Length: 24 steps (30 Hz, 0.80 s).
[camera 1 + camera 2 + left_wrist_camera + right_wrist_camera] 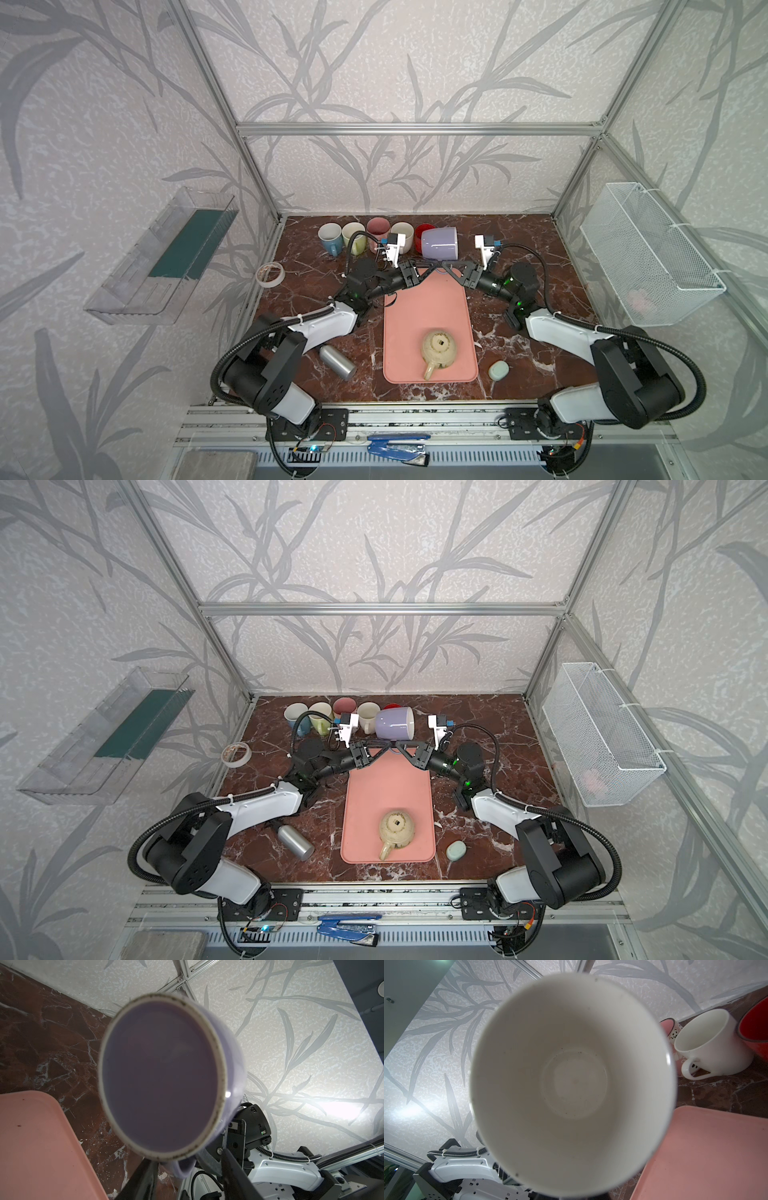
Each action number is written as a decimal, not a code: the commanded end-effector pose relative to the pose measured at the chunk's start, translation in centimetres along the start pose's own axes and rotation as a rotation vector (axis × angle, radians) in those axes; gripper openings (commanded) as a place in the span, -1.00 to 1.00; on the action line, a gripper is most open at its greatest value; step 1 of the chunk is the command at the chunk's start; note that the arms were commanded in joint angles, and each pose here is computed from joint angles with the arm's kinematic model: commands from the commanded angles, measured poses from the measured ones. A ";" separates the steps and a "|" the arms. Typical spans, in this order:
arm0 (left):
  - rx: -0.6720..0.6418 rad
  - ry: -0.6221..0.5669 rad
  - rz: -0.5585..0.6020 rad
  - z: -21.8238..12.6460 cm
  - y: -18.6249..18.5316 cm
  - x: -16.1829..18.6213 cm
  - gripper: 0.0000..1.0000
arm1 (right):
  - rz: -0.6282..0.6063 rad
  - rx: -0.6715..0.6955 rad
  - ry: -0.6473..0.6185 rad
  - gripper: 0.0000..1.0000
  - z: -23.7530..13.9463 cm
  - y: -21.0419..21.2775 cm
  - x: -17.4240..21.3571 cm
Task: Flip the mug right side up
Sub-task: 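Grasp the lavender mug with the right gripper beside the left gripper, then carry the lavender mug beside the red mug with the right gripper while the left withdraws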
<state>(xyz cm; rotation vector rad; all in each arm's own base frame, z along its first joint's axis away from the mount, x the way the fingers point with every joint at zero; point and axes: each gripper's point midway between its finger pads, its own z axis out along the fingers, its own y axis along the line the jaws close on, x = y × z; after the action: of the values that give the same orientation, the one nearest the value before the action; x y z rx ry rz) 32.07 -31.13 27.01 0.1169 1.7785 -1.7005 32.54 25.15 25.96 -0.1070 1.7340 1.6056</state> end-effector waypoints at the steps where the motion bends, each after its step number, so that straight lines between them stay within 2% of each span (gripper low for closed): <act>1: -0.022 -0.010 0.064 -1.1 -1.2 -0.6 0.26 | -0.127 -0.026 -0.055 -1.00 -0.7 2.5 -1.7; 3: -0.069 -0.002 0.083 -1.6 -1.0 -0.4 0.57 | -0.132 0.016 -0.046 -1.00 -0.9 2.0 -1.6; 6: -0.135 0.007 0.114 -2.6 -0.9 -0.2 0.82 | -0.134 0.079 -0.035 -1.00 -1.2 1.2 -1.5; 8: -0.183 0.014 0.136 -3.3 -0.7 0.0 0.91 | -0.127 0.133 -0.019 -1.00 -1.5 0.4 -1.3; 14: -0.362 0.021 0.215 -6.4 -0.4 0.2 0.99 | -0.126 0.245 0.003 -1.00 -2.3 -1.0 -1.4; 21: -0.730 0.014 0.311 -12.7 1.2 -0.7 0.98 | -0.140 0.411 0.032 -1.00 -3.1 -3.2 -1.8; 24: -0.801 0.029 0.349 -14.5 0.7 -0.7 0.99 | -0.169 0.501 0.051 -1.00 -3.6 -4.3 -2.1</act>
<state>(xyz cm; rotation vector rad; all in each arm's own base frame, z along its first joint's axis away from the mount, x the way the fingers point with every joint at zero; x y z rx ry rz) 28.06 -20.70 27.38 0.0924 2.0720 -0.9090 33.67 21.07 20.06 0.0225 2.1350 1.1344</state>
